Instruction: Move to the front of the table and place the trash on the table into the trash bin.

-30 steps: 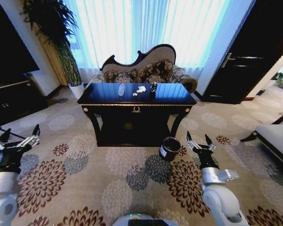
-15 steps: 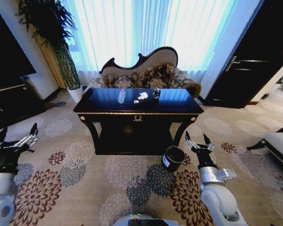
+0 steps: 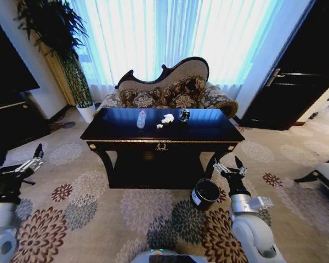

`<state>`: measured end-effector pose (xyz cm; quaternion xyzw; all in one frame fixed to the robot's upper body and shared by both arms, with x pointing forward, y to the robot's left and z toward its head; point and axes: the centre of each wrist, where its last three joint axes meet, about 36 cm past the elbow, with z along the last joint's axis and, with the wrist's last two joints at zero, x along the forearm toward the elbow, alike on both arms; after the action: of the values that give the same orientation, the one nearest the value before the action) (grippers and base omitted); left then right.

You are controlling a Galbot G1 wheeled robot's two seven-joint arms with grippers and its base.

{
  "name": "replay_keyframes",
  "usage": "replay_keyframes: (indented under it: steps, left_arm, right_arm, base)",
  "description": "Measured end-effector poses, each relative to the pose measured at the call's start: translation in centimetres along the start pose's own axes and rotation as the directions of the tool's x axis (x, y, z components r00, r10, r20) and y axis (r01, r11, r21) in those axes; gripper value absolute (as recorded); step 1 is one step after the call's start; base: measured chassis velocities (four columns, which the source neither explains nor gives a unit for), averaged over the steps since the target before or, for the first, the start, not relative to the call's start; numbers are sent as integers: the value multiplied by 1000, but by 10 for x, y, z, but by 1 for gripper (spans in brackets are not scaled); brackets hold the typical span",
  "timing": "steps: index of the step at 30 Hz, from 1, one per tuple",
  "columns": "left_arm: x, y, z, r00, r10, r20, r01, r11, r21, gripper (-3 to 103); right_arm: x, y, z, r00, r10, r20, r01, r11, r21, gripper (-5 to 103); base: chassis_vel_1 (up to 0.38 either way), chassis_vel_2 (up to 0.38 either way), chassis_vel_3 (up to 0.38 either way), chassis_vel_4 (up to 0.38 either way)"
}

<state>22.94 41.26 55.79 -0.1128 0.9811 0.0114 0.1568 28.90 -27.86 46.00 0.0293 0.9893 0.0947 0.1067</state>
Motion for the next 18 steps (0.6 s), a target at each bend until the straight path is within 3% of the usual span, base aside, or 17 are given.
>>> replay_keyframes:
  steps: [18]
  left_arm:
    - [1, 0, 1, 1000, -1, -1, 1, 1000, 1, 100]
  right_arm:
    - [1, 4, 1, 1000, -16, 25, 17, 1000, -12, 100]
  base:
    - [-178, 177, 177, -176]
